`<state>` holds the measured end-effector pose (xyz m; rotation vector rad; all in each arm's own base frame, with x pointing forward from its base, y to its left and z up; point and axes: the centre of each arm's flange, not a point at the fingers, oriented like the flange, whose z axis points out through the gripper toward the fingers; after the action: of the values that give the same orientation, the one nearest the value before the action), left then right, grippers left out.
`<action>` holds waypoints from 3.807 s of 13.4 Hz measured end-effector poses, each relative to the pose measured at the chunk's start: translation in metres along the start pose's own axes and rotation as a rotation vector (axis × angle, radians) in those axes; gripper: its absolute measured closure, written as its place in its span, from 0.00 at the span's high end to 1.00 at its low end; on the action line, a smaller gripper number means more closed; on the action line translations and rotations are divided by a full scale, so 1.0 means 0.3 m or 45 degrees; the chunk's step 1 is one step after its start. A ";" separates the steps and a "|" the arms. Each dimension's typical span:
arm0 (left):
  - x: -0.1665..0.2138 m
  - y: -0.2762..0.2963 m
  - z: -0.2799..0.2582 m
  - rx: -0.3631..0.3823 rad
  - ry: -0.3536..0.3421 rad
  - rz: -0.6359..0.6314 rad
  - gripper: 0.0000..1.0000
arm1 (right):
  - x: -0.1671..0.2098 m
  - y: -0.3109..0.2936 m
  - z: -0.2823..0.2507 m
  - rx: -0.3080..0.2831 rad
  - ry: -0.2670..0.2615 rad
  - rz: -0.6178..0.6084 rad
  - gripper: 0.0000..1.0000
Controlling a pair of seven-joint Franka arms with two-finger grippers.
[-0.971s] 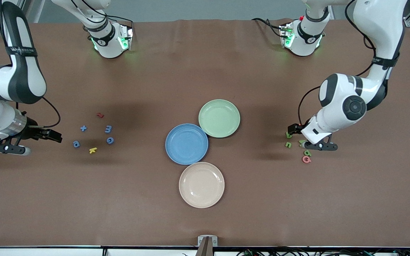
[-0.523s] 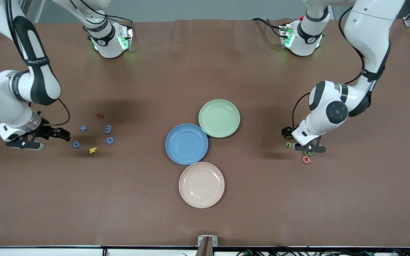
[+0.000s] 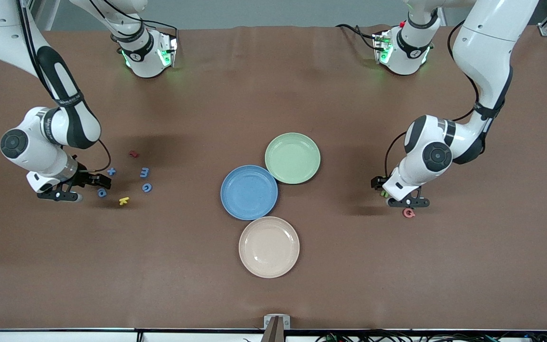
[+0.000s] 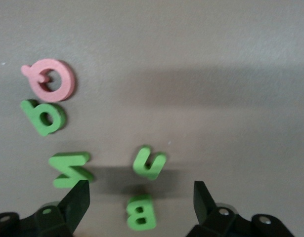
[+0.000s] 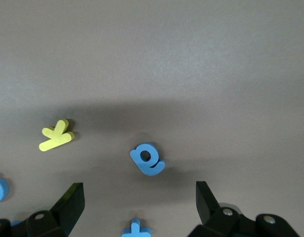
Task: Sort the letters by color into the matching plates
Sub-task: 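Grasp the green n with the left gripper while the right gripper grasps the blue d, then place the green n on the green plate while the right gripper carries the blue d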
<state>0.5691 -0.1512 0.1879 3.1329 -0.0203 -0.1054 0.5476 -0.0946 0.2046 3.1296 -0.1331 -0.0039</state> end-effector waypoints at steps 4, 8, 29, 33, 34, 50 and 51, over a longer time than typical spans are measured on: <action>0.026 0.010 0.030 -0.008 -0.006 -0.024 0.81 | 0.008 0.002 0.042 -0.001 0.009 0.001 1.00; 0.027 0.009 0.045 -0.010 -0.007 -0.027 0.68 | 0.032 0.009 0.084 -0.001 0.005 0.004 0.90; 0.019 0.149 -0.164 -0.007 0.004 -0.128 0.30 | 0.045 0.013 0.103 -0.002 0.004 0.005 0.45; -0.119 0.444 -0.308 -0.017 -0.032 -0.210 0.30 | 0.049 0.012 0.100 -0.002 0.007 0.004 0.28; -0.159 0.522 -0.324 -0.023 -0.044 -0.229 0.30 | 0.050 0.012 0.100 -0.002 0.007 0.004 0.27; -0.573 1.112 -0.063 -0.002 -0.098 -0.232 0.30 | 0.083 -0.582 -0.197 0.109 -0.080 0.223 0.27; -0.552 1.114 -0.040 0.008 -0.081 -0.240 0.30 | 0.058 -0.689 -0.208 0.122 -0.086 0.282 0.27</action>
<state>0.4004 -0.4830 0.2135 3.1288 0.2752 -0.2064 0.5826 0.1104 0.2650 3.1911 -0.4939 -0.1051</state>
